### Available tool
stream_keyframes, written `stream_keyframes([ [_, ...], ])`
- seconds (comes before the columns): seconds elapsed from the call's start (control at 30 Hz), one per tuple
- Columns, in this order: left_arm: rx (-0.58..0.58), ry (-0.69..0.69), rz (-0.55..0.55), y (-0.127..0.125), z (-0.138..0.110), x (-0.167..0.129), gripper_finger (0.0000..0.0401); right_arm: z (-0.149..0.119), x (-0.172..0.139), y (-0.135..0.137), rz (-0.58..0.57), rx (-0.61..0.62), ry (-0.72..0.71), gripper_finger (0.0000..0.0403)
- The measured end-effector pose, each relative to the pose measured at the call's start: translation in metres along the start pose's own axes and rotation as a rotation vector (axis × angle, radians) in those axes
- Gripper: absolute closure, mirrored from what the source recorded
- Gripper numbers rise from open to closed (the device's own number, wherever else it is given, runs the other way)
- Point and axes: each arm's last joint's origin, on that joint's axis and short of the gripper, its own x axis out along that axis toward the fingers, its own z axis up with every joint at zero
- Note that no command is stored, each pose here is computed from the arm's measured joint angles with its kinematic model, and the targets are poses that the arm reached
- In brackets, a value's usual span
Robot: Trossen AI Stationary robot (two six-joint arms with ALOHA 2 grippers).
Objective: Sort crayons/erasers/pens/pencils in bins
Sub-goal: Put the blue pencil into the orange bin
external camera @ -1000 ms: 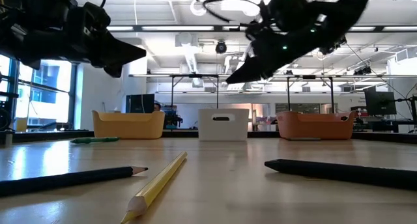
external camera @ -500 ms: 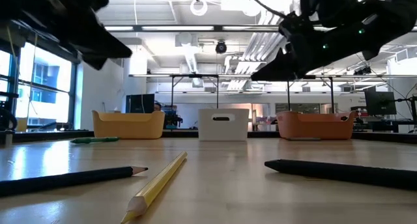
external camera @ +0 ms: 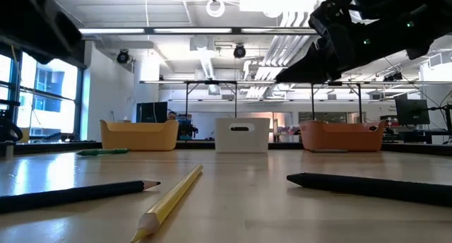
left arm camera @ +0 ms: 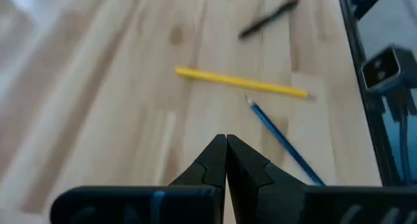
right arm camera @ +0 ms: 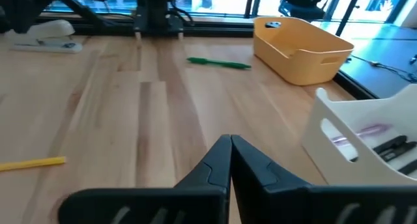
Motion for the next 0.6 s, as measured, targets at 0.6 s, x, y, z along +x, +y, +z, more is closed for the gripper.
stream_keyframes([
  [0.6, -0.12, 0.36, 0.189, -0.118, -0.02, 0.042, 0.0371, 0.0, -0.008, 0.02, 0.012, -0.035, -0.009, 0.0403],
])
